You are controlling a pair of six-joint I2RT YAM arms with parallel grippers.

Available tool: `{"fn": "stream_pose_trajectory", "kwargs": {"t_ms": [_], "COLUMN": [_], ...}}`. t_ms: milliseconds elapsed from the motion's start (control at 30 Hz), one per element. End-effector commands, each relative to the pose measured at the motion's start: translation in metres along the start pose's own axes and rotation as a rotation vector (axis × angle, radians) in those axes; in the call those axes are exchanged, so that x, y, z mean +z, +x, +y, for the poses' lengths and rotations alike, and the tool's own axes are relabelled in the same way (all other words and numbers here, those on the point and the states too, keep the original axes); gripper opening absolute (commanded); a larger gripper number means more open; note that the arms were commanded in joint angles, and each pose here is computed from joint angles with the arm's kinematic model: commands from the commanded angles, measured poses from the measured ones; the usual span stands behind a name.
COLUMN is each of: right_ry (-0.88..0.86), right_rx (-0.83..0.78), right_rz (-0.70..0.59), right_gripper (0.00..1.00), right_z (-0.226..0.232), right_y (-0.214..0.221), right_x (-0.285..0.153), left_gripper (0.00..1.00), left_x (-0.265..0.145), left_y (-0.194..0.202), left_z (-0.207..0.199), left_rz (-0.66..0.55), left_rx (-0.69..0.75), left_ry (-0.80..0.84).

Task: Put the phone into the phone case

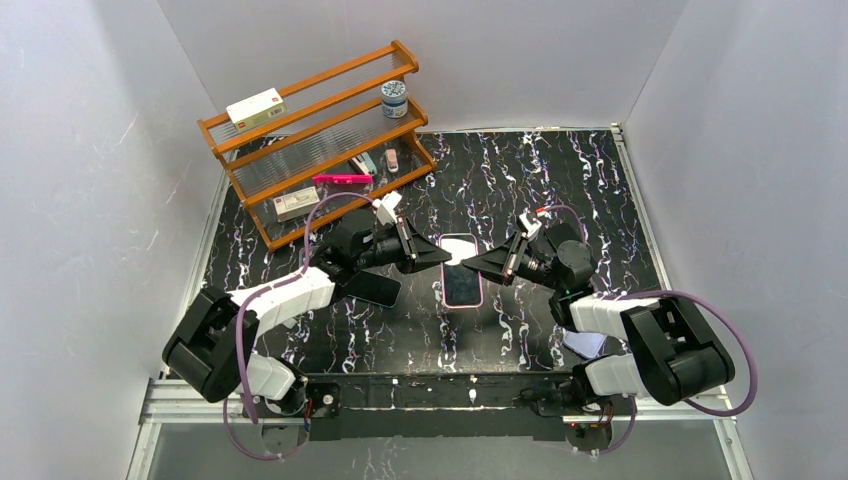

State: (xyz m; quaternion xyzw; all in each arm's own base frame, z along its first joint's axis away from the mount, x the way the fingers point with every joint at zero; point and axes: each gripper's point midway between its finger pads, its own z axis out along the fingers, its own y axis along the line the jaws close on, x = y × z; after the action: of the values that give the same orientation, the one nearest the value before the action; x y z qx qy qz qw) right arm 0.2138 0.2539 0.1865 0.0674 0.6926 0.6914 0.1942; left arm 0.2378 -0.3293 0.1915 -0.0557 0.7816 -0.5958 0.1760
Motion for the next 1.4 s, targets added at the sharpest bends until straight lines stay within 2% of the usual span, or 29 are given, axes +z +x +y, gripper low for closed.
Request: {"fn": "stream_pose_trajectory", "kwargs": {"t_ms": [0,100,200,333,433,667,833,900,1033,1133,1167,1367], "right_ry": [-0.076,-0.063,-0.054,-0.053,-0.050,-0.035,-0.007,0.020,0.113,0.135,0.132,0.071], "right_rx": [-0.088,-0.081,-0.074,-0.073,-0.066,-0.059,-0.029,-0.009,-0.006,-0.013,-0.015,-0.156], "right_rz": [0.069,0.071,0.079,0.099,0.097,0.078,0.023,0.001,-0.017,-0.014,-0.011,0.004], "right_gripper": [0.28,0.44,0.55,0.63,0.64,0.47,0.12,0.03,0.01,0.02,0.07,0.56], "right_z": [0.027,0.021,0.015,0.011,0.011,0.015,0.016,0.014,0.004,0.000,-0.001,0.019], "right_y": [0.006,0.012,0.021,0.035,0.040,0.042,0.033,0.029,0.022,0.022,0.023,0.022], "right_x": [0.003,-0.003,-0.009,-0.019,-0.025,-0.029,-0.028,-0.027,-0.025,-0.025,-0.025,-0.025], "left_gripper": [0.00,0.00,0.00,0.00,0.00,0.00,0.00,0.00,0.00,0.00,0.00,0.00], "left_x": [-0.001,0.000,-0.001,0.000,0.000,0.000,0.001,-0.001,-0.011,-0.015,-0.015,-0.019], "left_y": [-0.009,-0.011,-0.019,-0.032,-0.038,-0.043,-0.036,-0.034,-0.033,-0.028,-0.025,-0.007], "left_z": [0.023,0.020,-0.004,-0.024,-0.033,-0.036,-0.026,-0.011,0.028,0.018,0.011,-0.026], "left_rz": [-0.065,-0.067,-0.105,-0.150,-0.178,-0.206,-0.168,-0.167,-0.162,-0.148,-0.137,-0.021], "left_rx": [0.038,0.045,0.011,0.038,0.041,0.055,0.100,0.136,0.214,0.229,0.225,0.253], "left_ry": [-0.096,-0.088,0.015,0.076,0.114,0.137,0.118,0.056,-0.168,-0.126,-0.091,0.048]}}
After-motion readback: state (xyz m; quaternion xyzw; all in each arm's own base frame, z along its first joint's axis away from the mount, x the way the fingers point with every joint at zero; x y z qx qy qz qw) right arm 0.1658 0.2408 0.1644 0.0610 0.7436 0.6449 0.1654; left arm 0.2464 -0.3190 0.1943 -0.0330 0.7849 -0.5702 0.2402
